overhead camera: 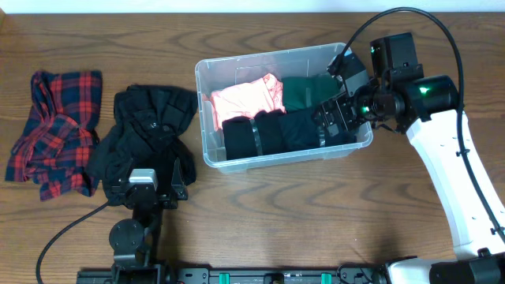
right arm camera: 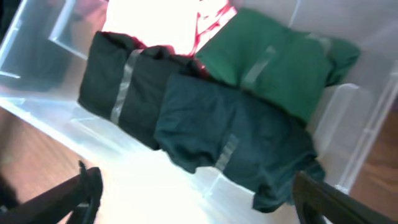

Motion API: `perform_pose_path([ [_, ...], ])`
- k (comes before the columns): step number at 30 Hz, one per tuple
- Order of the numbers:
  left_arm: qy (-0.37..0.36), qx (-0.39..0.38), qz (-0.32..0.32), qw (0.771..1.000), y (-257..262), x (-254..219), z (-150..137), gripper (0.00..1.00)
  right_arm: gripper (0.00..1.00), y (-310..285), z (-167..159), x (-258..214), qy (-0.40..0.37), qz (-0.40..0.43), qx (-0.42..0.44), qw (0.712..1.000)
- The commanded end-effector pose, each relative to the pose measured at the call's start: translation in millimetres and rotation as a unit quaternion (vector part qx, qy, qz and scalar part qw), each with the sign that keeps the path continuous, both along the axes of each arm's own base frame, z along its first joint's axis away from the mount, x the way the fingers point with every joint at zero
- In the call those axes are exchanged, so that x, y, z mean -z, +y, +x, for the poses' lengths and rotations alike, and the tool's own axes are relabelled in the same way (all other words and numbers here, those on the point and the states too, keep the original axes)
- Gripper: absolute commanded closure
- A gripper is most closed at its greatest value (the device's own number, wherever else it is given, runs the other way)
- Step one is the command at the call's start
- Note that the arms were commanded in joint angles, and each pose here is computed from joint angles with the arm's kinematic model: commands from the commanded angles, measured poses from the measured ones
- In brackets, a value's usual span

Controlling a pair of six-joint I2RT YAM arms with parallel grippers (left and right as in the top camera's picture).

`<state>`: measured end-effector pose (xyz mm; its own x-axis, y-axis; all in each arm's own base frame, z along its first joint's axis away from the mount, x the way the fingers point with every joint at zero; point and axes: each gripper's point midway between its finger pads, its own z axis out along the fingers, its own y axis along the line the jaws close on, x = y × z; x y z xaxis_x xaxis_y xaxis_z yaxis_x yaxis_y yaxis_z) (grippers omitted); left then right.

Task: Pack container

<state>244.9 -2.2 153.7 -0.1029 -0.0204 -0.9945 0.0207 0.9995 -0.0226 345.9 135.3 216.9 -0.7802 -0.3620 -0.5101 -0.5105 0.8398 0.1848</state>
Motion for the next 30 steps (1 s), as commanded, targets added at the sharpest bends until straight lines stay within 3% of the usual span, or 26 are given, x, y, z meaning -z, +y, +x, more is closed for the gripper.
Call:
perform_pose_path([
  [1,0.025,0.006,-0.003,1.0,-1.7,16.5,-0.6,0.02,0.16,-3.9,8.5,-12.6,-0.023,-0.005,0.013,1.0],
  [3,0.025,0.006,-0.003,1.0,-1.7,16.5,-0.6,0.02,0.32,-3.8,8.3,-11.6,-0.021,-0.006,0.013,1.0],
  [7,0.025,0.006,-0.003,1.0,-1.7,16.5,-0.6,0.02,0.97,-5.6,10.9,-0.3,-0.003,-0.016,0.031,0.999],
  [30,0.025,0.006,-0.003,1.0,-1.7,16.6,-0.7,0.02,0.99,11.5,47.0,155.5,0.132,-0.096,0.031,0.986],
])
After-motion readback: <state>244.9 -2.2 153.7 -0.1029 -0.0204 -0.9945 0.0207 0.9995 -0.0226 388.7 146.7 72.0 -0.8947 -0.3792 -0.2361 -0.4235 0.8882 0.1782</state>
